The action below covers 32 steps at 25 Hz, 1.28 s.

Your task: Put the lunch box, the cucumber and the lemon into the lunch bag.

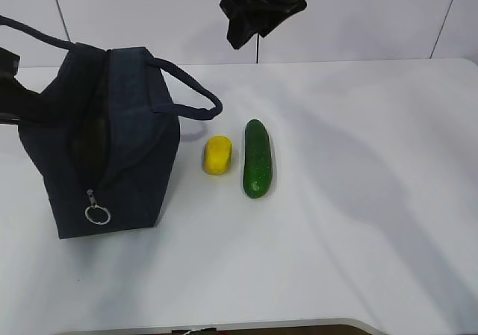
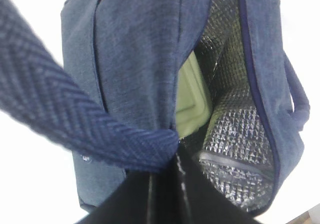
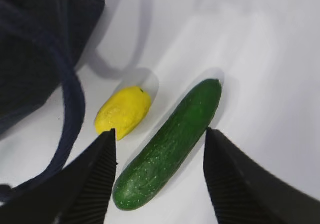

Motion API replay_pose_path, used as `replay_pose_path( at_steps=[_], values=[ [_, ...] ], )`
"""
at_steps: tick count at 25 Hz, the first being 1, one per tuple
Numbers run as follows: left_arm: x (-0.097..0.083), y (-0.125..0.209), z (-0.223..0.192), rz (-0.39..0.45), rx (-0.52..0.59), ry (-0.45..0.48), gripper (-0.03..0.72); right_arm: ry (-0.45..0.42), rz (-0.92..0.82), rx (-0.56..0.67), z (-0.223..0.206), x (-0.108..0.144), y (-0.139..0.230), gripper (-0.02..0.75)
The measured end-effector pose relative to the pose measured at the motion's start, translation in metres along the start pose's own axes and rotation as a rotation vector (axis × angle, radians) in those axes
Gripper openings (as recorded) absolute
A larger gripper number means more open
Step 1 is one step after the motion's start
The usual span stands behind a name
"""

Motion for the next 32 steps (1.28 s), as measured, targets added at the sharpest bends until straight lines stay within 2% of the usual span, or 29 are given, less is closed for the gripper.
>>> replay_pose_path(
  at_steps=[8, 16, 23, 32],
  values=[
    [0.006, -0.003, 0.027, -0.049, -0.057, -0.064, -0.005, -0.014, -0.151, 0.119, -0.028, 0.001, 0.025, 0.447],
    [0.005, -0.003, 0.028, -0.052, -0.056, -0.065, -0.005, 0.100, -0.370, 0.231, -0.069, -0.014, 0.048, 0.449],
    [0.005, -0.003, 0.028, -0.052, -0.056, -0.064, -0.005, 0.129, -0.511, 0.265, -0.087, -0.016, 0.057, 0.566],
    [0.005, -0.003, 0.028, -0.054, -0.054, -0.063, -0.005, 0.137, -0.633, 0.320, -0.118, -0.015, 0.072, 0.586]
  ],
)
Point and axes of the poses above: a point on each arm's last joint axis where the gripper is mounted, z pointing back along that axis away from the gripper, x along the wrist's bending axis when the last joint is at zero, y = z × x, the point moved 4 cm from there along -z, pointing out along that axis toward the gripper, and after that the axes turned 1 degree about z, right-handed, at the moved point
